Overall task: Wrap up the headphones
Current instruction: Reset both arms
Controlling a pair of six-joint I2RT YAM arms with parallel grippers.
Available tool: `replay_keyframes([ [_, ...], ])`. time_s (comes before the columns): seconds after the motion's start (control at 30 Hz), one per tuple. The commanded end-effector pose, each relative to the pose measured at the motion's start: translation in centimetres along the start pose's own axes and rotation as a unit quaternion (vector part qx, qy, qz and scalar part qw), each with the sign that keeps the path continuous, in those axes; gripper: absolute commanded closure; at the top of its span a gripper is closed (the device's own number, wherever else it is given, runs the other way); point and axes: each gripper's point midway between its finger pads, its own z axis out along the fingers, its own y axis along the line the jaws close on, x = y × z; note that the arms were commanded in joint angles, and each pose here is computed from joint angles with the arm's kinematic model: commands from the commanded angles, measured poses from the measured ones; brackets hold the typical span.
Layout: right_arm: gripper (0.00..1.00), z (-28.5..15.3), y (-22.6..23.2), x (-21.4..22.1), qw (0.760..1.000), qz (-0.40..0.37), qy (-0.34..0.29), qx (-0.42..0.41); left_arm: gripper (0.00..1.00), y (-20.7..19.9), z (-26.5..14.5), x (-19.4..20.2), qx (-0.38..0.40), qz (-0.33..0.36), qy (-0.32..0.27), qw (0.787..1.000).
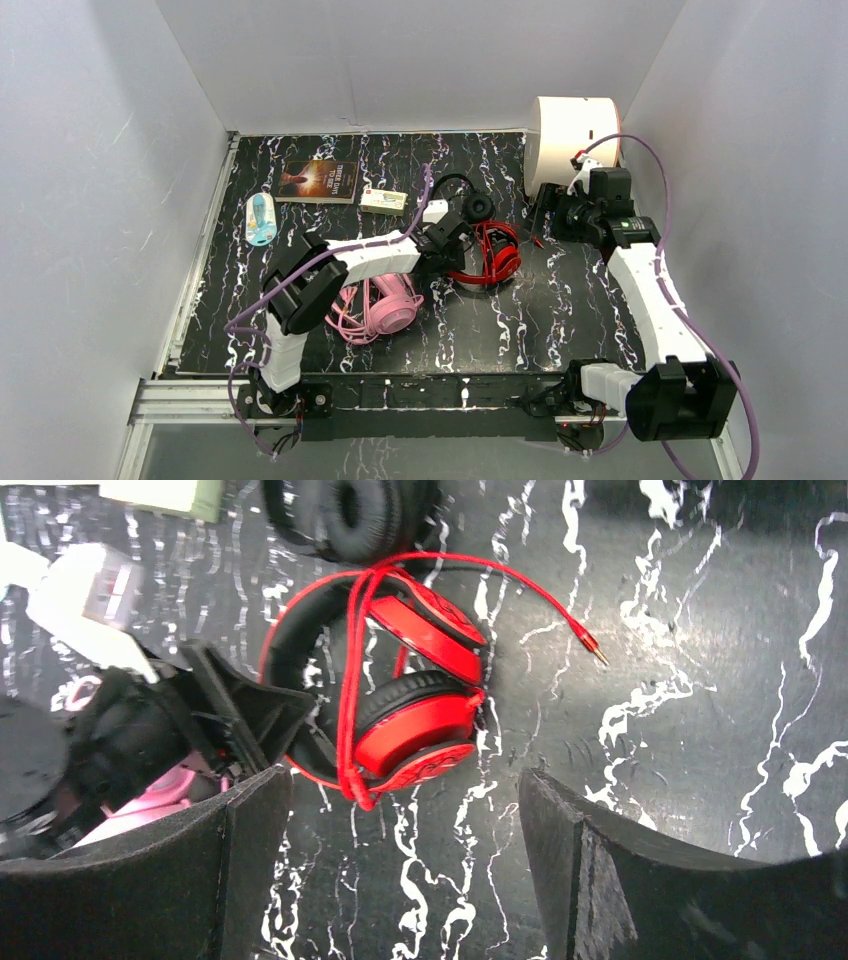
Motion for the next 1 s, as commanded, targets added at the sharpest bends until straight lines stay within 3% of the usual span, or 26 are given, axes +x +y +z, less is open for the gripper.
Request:
replay_keyframes([
  [0.0,0.08,-4.7,3.5,-3.1,0.996,-0.042,-0.060,-0.054,0.33,1.9,-4.2,-1.4,-0.012,0.025,-0.004,1.000],
  [0.1,0.08,-5.9,3.7,-3.6,0.996,-0.045,-0.067,-0.046,0.28,1.7,-7.4,-3.3,0.011,0.025,-0.022,0.999],
  [0.17,0.08,-7.3,4.8,-4.4,0.993,-0.060,-0.081,-0.066,0.11,0.6,-10.0,-5.1,0.048,0.019,-0.036,0.998],
  [0.23,0.07,-9.2,6.2,-5.2,0.988,-0.082,-0.097,-0.089,0.02,-1.0,-13.3,-7.4,0.100,0.019,-0.054,0.993],
  [0.37,0.01,-14.1,8.2,-7.7,0.977,-0.118,-0.153,-0.091,0.02,-3.2,-21.7,-12.7,0.178,0.024,-0.096,0.979],
  [0.47,0.01,-18.2,10.2,-9.0,0.964,-0.138,-0.203,-0.101,0.02,-3.7,-29.8,-15.6,0.257,0.037,-0.140,0.955],
  [0.67,0.02,-26.8,12.8,-10.6,0.925,-0.180,-0.316,-0.114,0.02,0.5,-43.3,-18.1,0.339,0.029,-0.242,0.909],
  [0.8,0.01,-29.8,12.9,-11.6,0.911,-0.185,-0.357,-0.092,0.02,5.1,-48.5,-18.2,0.344,-0.002,-0.302,0.889],
  [0.97,0.01,-31.8,12.8,-12.4,0.900,-0.186,-0.387,-0.074,0.02,8.7,-50.5,-17.8,0.325,-0.016,-0.336,0.884],
])
